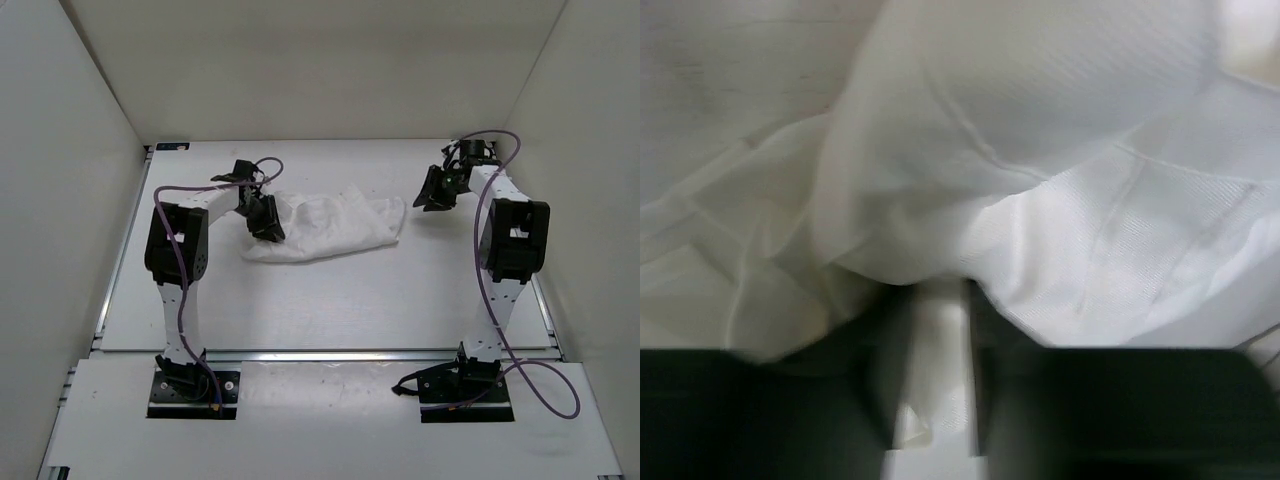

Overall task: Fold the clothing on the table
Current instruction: Fold the skirt

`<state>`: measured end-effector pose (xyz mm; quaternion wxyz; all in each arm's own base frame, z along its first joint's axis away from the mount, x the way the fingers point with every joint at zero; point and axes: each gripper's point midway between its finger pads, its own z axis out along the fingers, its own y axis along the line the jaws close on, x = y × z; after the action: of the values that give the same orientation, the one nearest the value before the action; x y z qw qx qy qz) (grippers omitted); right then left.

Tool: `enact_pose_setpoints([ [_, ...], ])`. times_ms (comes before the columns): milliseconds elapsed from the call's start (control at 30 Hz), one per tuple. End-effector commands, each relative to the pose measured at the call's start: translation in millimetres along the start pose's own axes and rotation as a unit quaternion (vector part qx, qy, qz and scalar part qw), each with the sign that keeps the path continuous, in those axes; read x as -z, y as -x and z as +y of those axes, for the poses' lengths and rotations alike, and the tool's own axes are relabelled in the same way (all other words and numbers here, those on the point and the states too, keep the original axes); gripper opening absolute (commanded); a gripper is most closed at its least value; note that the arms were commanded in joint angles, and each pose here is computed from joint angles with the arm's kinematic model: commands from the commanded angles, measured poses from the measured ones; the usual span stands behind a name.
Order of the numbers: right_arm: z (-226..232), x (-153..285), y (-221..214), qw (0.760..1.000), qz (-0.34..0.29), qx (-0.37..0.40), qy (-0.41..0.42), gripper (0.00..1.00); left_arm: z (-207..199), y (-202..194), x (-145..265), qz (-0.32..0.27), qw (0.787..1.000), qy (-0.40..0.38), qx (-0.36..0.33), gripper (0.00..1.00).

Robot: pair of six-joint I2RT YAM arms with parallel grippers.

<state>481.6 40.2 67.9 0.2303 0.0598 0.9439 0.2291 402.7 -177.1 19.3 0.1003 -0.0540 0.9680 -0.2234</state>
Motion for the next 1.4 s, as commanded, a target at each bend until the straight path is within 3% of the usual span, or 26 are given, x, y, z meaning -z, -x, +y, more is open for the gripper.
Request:
enact_pose_setpoints([
  [0, 39.5, 18.7, -5.1, 0.999, -0.012, 0.018, 0.049, 0.40, -18.8, 20.5, 38.4, -0.046, 0.997, -0.050, -0.035, 0.49],
  [67, 57.1, 24.1, -7.6, 0.997, -0.019, 0.032, 0.071, 0.49, -28.7, 33.0, 53.3, -0.063, 0.995, -0.057, -0.053, 0.71],
  [167, 79.7, 31.8, -15.3, 0.993, -0.027, 0.063, 0.096, 0.56, -28.4, 36.7, 69.4, -0.073, 0.994, -0.051, -0.058, 0.90],
  [267, 107.0, 25.9, -32.7, 0.988, -0.019, 0.099, 0.118, 0.58, -33.2, 30.6, 84.1, -0.097, 0.991, -0.052, -0.072, 0.98],
  [433, 129.4, 11.5, -55.3, 0.982, 0.012, 0.112, 0.154, 0.57, -24.6, 14.5, 105.8, -0.137, 0.986, -0.040, -0.082, 0.97],
  [533, 131.4, -0.4, -59.1, 0.981, 0.014, 0.137, 0.139, 0.59, -0.1, 8.8, 105.9, -0.152, 0.987, -0.006, -0.060, 0.91],
  [700, 119.3, -17.7, -66.8, 0.983, 0.048, 0.139, 0.111, 0.65, 38.1, -5.6, 86.4, -0.130, 0.989, 0.067, -0.024, 0.76],
  [767, 114.3, -23.8, -67.2, 0.983, 0.053, 0.138, 0.105, 0.68, 47.2, -13.5, 72.1, -0.109, 0.991, 0.075, -0.015, 0.75],
  [867, 111.9, -25.4, -66.5, 0.984, 0.052, 0.138, 0.101, 0.68, 51.5, -14.8, 60.3, -0.098, 0.992, 0.075, -0.007, 0.75],
  [1033, 111.3, -36.9, -70.0, 0.984, 0.061, 0.123, 0.115, 0.63, 53.3, -17.6, 47.7, -0.083, 0.994, 0.073, -0.005, 0.64],
  [1167, 114.8, -47.2, -76.7, 0.982, 0.071, 0.113, 0.131, 0.52, 59.2, -23.0, 38.3, -0.066, 0.995, 0.074, 0.002, 0.47],
  [1267, 111.2, -49.4, -78.4, 0.983, 0.074, 0.103, 0.133, 0.34, 63.9, -25.0, 34.4, -0.053, 0.996, 0.077, 0.008, 0.19],
  [1333, 107.3, -48.2, -78.4, 0.985, 0.073, 0.094, 0.128, 0.06, 66.0, -24.3, 34.2, -0.051, 0.994, 0.092, 0.008, 0.00],
  [1367, 100.4, -49.4, -80.3, 0.986, 0.073, 0.091, 0.121, 0.01, 71.4, -23.6, 32.9, -0.046, 0.994, 0.096, 0.013, 0.00],
])
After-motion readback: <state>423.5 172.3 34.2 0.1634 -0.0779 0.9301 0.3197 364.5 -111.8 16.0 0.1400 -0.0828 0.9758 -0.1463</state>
